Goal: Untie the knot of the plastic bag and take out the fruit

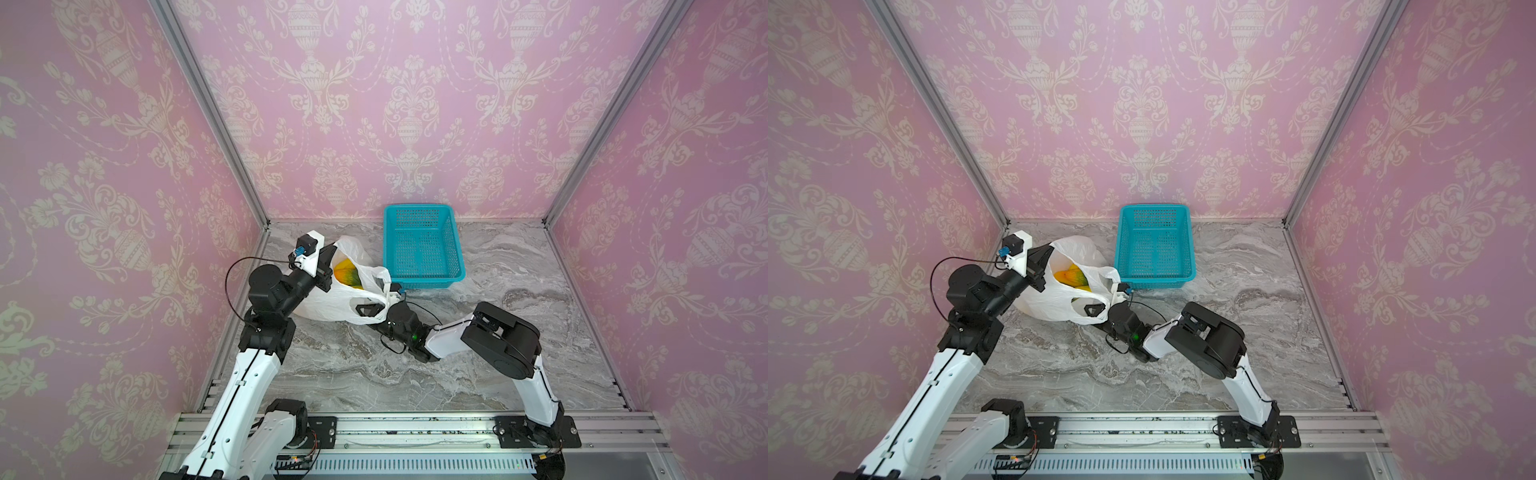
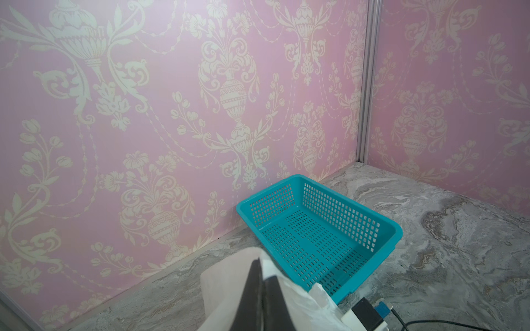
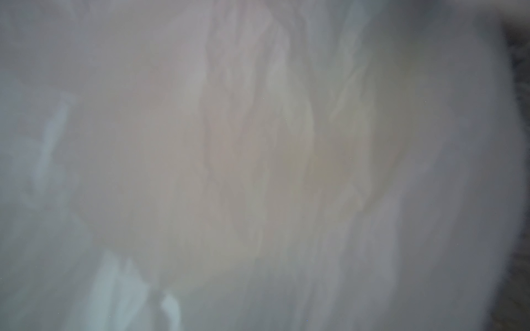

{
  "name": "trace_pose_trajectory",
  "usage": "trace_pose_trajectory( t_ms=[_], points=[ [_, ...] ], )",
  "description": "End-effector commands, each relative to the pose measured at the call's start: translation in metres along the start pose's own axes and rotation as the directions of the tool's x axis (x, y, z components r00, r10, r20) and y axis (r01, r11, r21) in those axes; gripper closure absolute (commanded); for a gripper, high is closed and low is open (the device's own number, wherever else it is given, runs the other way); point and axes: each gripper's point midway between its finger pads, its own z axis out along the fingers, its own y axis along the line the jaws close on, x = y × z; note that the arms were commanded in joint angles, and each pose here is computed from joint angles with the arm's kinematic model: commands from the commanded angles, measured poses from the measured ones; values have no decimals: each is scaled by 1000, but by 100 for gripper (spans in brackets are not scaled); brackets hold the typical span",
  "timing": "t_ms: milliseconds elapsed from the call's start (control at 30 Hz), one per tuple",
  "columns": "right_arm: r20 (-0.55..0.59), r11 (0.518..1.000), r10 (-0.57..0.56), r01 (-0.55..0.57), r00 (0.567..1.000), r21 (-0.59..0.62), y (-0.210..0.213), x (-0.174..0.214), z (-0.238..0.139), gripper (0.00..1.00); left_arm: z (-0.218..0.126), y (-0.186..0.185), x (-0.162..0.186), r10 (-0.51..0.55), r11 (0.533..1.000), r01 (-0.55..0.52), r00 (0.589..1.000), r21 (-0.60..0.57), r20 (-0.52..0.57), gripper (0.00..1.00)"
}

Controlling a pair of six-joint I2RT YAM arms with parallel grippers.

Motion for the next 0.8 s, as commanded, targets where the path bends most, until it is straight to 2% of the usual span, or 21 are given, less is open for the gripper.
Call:
trace_pose_trajectory(
  t_ms=[0, 167, 333, 467, 533, 600, 767],
  points=[
    [-42, 993, -97, 100, 994, 68, -11, 22, -17, 100, -3, 18, 0, 11, 995, -14, 999, -96, -33, 100],
    [-121, 961, -213, 231, 969, 152, -31, 74, -24, 100, 0, 16, 3, 3, 997, -7, 998, -78, -57, 100],
    [-136, 909, -304, 330, 943, 255, -48, 83, -21, 100, 0, 17, 5, 3, 996, -8, 998, -85, -63, 100],
    [-138, 823, -464, 484, 875, 298, -30, 87, -28, 100, 3, 16, 5, -8, 998, 3, 998, -68, -68, 100],
    [-134, 798, -511, 527, 849, 293, -20, 88, -31, 88, 2, 15, 4, -4, 998, 0, 998, -68, -62, 100],
    [-97, 788, -551, 556, 829, 264, -9, 83, -40, 63, 2, 15, 5, -1, 998, -3, 998, -71, -67, 100],
    [3, 710, -680, 657, 733, 254, 29, 48, -70, 33, 3, 12, 5, -3, 999, 0, 998, -49, -64, 100]
  ],
)
